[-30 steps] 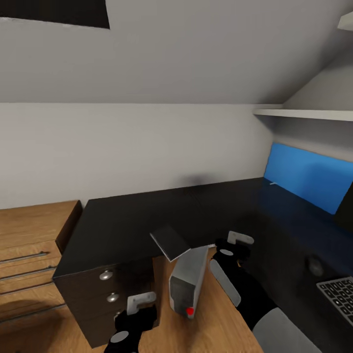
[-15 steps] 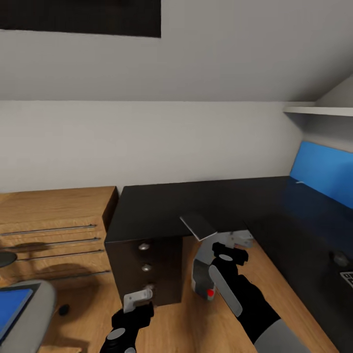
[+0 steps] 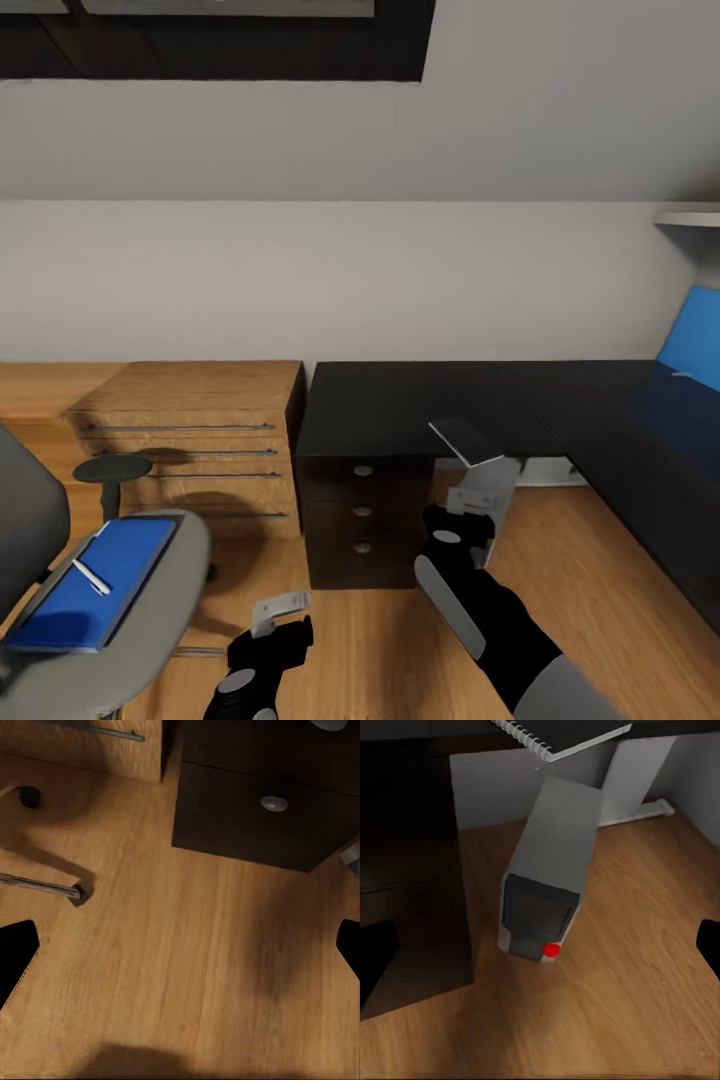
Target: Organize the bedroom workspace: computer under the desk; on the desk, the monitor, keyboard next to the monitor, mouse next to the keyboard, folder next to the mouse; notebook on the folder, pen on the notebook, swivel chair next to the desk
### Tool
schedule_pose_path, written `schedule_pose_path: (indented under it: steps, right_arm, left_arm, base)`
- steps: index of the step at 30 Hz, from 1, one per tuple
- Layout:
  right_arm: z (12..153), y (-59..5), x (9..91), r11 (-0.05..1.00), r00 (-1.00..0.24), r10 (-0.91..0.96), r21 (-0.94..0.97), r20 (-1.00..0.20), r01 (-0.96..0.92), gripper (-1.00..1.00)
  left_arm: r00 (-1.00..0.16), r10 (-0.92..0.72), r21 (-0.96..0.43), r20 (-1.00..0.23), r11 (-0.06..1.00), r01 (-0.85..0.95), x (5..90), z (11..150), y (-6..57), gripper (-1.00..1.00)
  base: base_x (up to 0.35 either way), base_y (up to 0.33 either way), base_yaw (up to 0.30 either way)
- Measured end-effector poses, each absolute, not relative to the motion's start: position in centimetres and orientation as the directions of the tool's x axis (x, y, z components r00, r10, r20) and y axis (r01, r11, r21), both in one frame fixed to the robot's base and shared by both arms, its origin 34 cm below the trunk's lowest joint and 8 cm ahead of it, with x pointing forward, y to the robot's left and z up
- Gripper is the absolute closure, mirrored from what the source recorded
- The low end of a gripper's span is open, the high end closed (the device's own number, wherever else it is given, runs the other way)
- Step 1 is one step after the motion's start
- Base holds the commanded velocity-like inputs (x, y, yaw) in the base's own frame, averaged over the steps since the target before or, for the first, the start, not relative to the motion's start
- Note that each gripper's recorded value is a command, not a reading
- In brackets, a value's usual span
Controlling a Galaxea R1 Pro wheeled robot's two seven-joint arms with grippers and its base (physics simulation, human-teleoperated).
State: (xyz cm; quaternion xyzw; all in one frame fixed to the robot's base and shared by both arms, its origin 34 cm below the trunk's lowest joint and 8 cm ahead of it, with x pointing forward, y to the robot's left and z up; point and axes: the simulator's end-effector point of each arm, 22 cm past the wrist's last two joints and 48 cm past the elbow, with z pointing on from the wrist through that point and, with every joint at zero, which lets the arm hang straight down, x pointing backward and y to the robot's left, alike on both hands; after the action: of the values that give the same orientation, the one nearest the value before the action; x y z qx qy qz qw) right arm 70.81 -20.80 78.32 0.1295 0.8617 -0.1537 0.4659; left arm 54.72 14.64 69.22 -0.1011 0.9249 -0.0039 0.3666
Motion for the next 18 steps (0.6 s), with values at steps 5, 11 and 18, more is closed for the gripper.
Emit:
schedule_pose_path:
  steps: [5,11,18]
  right_arm:
    - [77.8,-20.6,70.7,0.921,-0.541,0.072,-0.153,-0.838,0.359,-1.0]
    - [77.2,-20.6,70.6,0.921,-0.551,0.068,-0.159,-0.832,0.354,-1.0]
    - [76.7,-19.9,70.8,0.933,-0.555,0.064,-0.148,-0.829,0.328,-1.0]
  left_arm:
    - [-0.714,-0.189,-0.08,-0.674,0.98,-0.185,54.6,69.0,14.6,-1.0]
    - [-0.718,-0.189,-0.079,-0.67,0.98,-0.184,54.6,68.8,14.6,-1.0]
    - [-0.723,-0.189,-0.078,-0.664,0.98,-0.184,54.5,68.5,14.5,-1.0]
  base:
    - [-0.026,0.02,0.247]
    - [-0.003,0.002,0.247]
    - [0.0,0.0,0.215]
